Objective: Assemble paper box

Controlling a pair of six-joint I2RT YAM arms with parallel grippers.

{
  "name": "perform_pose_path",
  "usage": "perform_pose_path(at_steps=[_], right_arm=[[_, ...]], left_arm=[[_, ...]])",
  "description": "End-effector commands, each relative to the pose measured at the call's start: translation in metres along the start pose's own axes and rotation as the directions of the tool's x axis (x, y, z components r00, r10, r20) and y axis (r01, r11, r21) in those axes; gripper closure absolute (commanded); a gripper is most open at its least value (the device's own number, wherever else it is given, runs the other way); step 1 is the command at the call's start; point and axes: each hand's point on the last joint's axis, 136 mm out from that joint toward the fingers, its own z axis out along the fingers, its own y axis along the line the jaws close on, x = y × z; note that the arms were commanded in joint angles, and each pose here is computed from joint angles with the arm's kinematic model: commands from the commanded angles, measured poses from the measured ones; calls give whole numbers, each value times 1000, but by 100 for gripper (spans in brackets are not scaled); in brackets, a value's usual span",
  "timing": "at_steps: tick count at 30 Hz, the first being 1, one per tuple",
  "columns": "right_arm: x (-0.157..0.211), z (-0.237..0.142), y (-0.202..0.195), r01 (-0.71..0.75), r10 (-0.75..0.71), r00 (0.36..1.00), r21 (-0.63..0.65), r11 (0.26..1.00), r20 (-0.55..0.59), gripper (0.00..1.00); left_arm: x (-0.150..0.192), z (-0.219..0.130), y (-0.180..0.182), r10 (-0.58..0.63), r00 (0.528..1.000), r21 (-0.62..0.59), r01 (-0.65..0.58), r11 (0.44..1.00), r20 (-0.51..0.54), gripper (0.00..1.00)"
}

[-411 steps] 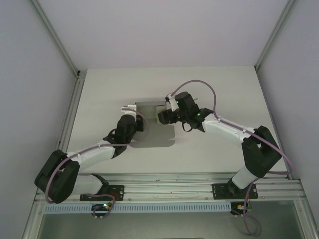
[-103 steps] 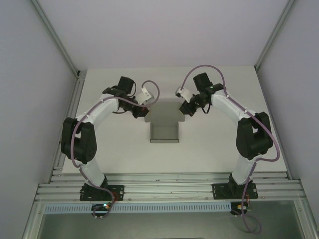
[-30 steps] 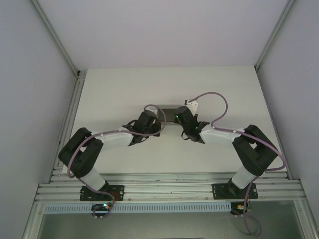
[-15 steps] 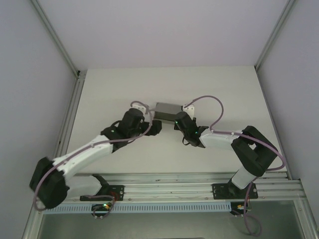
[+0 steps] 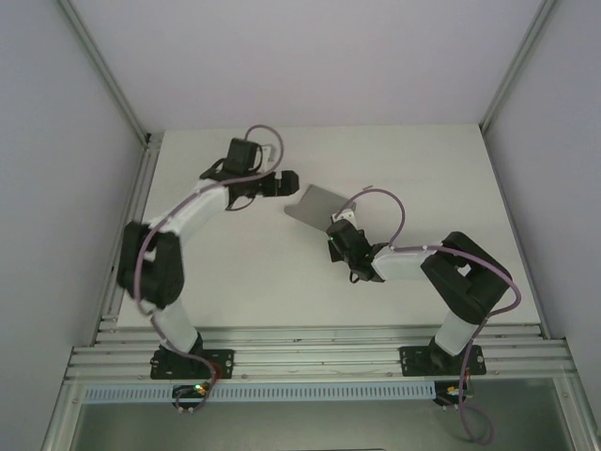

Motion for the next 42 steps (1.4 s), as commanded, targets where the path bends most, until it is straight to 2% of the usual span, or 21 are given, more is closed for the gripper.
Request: perform_pose_path(at_steps=[1,3,5,10,11,12,15,17,18,21,23,24,25,28,31,34,37,42], right_arm=[[26,6,-1,53,-55,993,-31,998,-100,100],[28,8,-1,54,-58,992,-42,998,-109,100],[31,10,-1,62,-67,991,-48,997,-120,100],[34,10,-1,69,-76,989,-56,996,-127,100],[34,9,-2,62,-69,990,-54,997,-124,96],[34,8,-2,53,-59,991,-52,997,-119,88],[31,1,-6,8,-13,995,-58,998,-102,82],[26,-8,-5,-34,28,996,-85,996,-81,68],[24,-13,-3,-48,40,997,-111,993,-72,58],[11,-36,3,-79,72,996,-195,978,-44,38],[-2,-50,3,-96,92,995,-232,968,-27,12],[-5,-55,1,-110,106,994,-237,965,-30,3],[-15,-62,-3,-139,139,990,-246,959,-18,0],[-33,-72,-14,-238,241,970,-276,931,-24,0],[-41,-69,-38,-397,396,917,-247,884,-56,0],[-43,-59,-46,-491,482,870,-250,834,-103,0],[-48,-50,-45,-520,505,854,-258,814,-129,0],[-40,-29,-32,-576,524,815,-253,777,-248,2]], left_arm=[[19,28,-15,92,983,158,-67,985,-158,0],[28,47,-20,108,972,235,-57,970,-209,0],[33,65,-18,114,966,258,-52,965,-232,2],[40,97,-10,120,948,278,-35,960,-295,22],[40,100,-11,119,948,287,-30,957,-296,26],[42,104,-10,111,948,289,-21,957,-298,31],[53,112,-8,96,946,293,-1,956,-310,42],[62,116,-6,89,943,287,7,958,-320,49],[64,116,-5,86,943,289,11,957,-321,55],[70,115,-1,63,945,273,29,961,-322,56],[73,115,4,48,943,250,38,967,-329,57],[74,115,5,48,943,245,36,969,-329,57],[76,114,6,39,942,241,45,969,-333,59],[80,112,7,0,944,237,83,968,-330,61],[83,109,10,-47,947,239,128,963,-317,65],[85,102,12,-103,950,246,180,953,-295,66],[87,96,14,-144,954,231,207,951,-262,66],[92,86,23,-190,959,173,228,958,-213,65]])
